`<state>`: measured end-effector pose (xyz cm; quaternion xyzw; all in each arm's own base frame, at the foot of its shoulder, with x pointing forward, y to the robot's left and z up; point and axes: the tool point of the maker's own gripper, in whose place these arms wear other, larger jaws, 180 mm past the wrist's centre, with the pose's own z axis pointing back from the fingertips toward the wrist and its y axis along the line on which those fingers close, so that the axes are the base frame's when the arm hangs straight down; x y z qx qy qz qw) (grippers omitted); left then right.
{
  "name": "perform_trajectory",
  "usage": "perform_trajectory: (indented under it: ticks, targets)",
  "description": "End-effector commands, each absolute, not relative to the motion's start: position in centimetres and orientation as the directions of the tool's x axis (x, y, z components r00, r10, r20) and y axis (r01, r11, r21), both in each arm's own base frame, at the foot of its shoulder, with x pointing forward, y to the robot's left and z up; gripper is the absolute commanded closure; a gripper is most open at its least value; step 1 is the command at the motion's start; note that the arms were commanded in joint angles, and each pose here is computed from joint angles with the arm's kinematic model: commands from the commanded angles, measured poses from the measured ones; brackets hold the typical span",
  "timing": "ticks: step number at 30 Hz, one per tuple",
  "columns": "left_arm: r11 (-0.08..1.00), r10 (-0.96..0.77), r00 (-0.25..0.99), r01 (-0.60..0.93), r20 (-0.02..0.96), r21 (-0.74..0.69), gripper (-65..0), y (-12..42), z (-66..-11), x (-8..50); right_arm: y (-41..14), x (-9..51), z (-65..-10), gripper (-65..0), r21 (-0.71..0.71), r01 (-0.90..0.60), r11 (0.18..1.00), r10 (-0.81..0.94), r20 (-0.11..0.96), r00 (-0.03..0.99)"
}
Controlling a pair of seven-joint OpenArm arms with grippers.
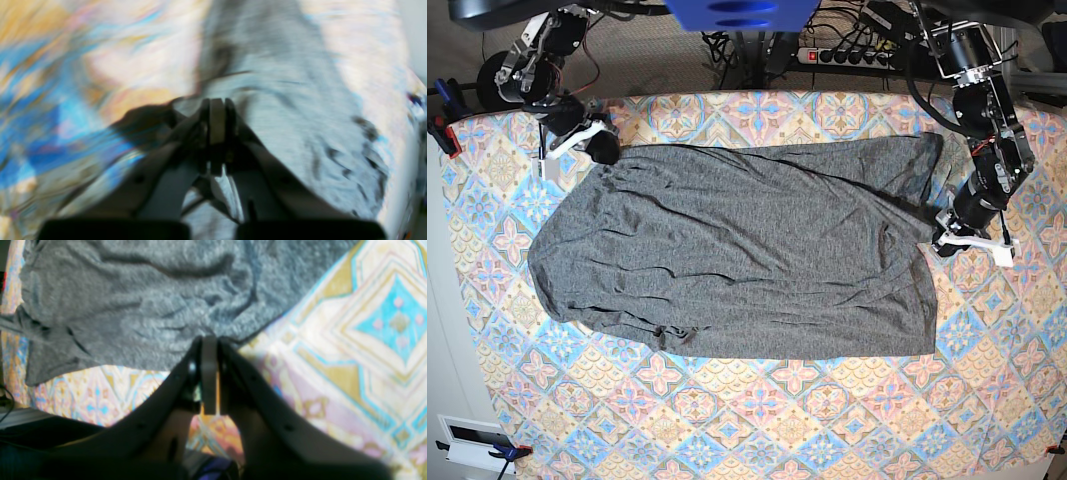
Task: Layout the t-shirt on the table in an organized manner, then fold the t-shirt properly
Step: 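Grasp the shirt's side edges with both grippers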
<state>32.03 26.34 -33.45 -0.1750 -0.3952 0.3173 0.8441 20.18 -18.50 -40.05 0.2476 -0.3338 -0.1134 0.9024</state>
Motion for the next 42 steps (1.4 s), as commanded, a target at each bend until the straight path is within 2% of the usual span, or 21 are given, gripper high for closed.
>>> perform_trajectory:
  ticks: [1,5,12,21,30,35,39,42]
  targets:
    - [0.758,0.651,0.460,-0.367,0.604,-0.538,0.0,26.7,-31.5,32.6,-18.8,21.5,-38.6,0.0,0.520,0.006,0.854,-0.367,0.596,0.714]
    - [0.787,0.612,0.462,-0.279,0.642,-0.550,0.0,24.4,-29.2,34.5,-18.8,22.7,-37.9,0.0,0.519,-0.010,0.855,-0.368,0.619,0.693]
    - [0.792,0.600,0.468,-0.230,0.649,-0.566,0.0,22.8,-28.3,35.7,-19.1,24.8,-36.5,0.0,0.514,-0.035,0.857,-0.368,0.658,0.657]
    - [0.813,0.560,0.429,-0.120,0.709,-0.569,0.0,20.7,-24.3,37.4,-19.1,27.6,-34.6,0.0,0.511,-0.072,0.856,-0.369,0.705,0.606]
    - [0.813,0.561,0.425,-0.120,0.711,-0.570,0.0,20.6,-24.3,37.4,-19.3,32.1,-30.7,0.0,0.500,-0.132,0.856,-0.376,0.777,0.506]
    - [0.821,0.547,0.414,-0.094,0.728,-0.563,0.0,20.2,-23.3,37.1,-21.8,31.8,-32.6,0.0,0.588,0.039,0.808,-0.524,0.686,0.504]
    - [0.828,0.533,0.417,-0.078,0.737,-0.555,0.0,19.7,-23.1,36.4,-22.4,31.4,-33.6,0.0,0.607,0.077,0.791,-0.555,0.658,0.509]
    - [0.832,0.516,0.464,-0.072,0.720,-0.550,0.0,18.5,-24.5,35.5,-22.4,31.3,-33.8,0.0,0.609,0.080,0.789,-0.557,0.654,0.512]
